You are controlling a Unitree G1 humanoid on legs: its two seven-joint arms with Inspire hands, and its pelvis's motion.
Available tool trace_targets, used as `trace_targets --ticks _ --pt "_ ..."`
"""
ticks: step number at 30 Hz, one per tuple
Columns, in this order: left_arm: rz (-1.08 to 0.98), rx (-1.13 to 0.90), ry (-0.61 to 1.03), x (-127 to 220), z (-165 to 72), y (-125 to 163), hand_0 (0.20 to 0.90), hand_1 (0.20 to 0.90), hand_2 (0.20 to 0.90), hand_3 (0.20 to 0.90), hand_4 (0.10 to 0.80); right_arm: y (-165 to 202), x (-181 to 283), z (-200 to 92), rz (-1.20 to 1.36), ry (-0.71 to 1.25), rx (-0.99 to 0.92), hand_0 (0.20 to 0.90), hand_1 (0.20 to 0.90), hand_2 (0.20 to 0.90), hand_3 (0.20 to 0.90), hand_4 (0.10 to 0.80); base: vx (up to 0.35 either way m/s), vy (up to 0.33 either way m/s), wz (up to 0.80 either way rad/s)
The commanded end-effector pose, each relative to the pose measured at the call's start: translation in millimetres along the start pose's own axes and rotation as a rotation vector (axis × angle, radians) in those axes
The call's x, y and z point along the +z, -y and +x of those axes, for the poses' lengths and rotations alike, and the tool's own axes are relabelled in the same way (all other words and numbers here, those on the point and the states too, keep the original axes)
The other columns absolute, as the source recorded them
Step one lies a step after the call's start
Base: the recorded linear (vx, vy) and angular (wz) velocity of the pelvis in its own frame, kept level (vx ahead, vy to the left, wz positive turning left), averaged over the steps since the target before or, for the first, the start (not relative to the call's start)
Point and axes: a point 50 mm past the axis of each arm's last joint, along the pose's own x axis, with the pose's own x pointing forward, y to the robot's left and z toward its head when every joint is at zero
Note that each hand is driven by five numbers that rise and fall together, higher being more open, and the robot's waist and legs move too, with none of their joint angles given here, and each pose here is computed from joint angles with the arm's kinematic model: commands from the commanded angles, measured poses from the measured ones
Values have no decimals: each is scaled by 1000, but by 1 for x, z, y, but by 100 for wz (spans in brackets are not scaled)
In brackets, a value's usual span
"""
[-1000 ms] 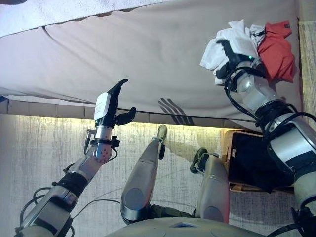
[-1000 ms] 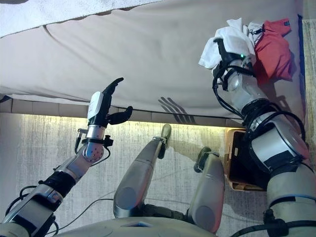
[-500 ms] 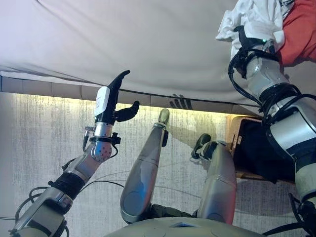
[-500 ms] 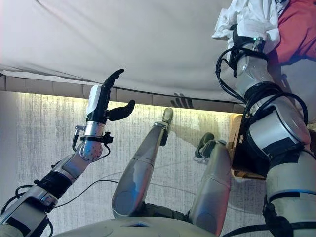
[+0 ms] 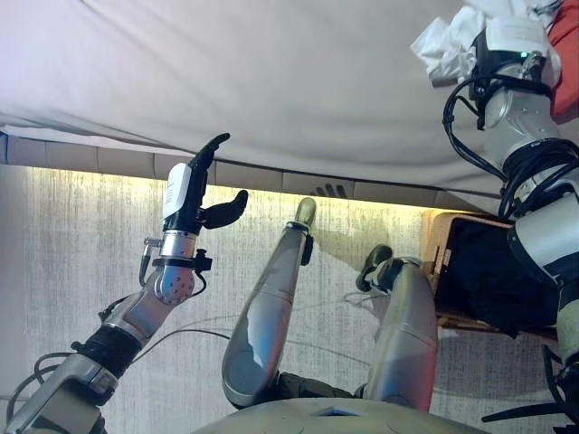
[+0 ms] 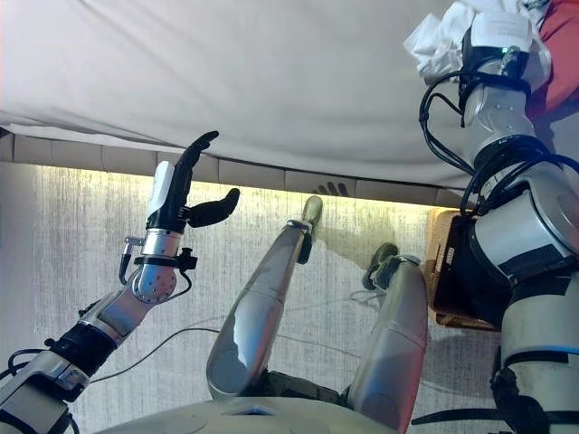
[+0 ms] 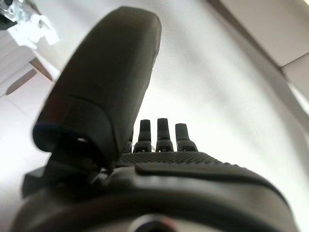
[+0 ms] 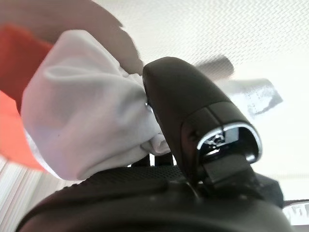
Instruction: Pick up the clothes from the bed and place them into the basket
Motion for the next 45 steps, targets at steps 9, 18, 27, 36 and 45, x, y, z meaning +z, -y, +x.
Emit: trace_targets --ticks 9,18,27,36,45 --pt "-23 64 69 13 14 -18 900 900 900 900 800 56 -37 -1 86 33 -250 300 300 300 200 100 76 10 -19" --pt "15 -42 -24 -6 0 3 900 900 900 900 800 70 -51 -11 282 95 -361 300 300 300 200 100 105 12 -21" --pt "35 -112 -43 -21 -13 18 900 900 900 900 800 101 -77 -25 278 71 -474 300 300 300 200 100 35 8 -23" --pt "28 -76 -42 -25 -4 18 900 900 900 900 800 58 -108 -43 325 37 -318 300 300 300 200 100 -26 -14 -25" --pt "24 -51 -26 -19 12 15 900 900 900 900 800 -41 -123 -73 486 -39 -72 300 300 300 200 100 -5 -45 -35"
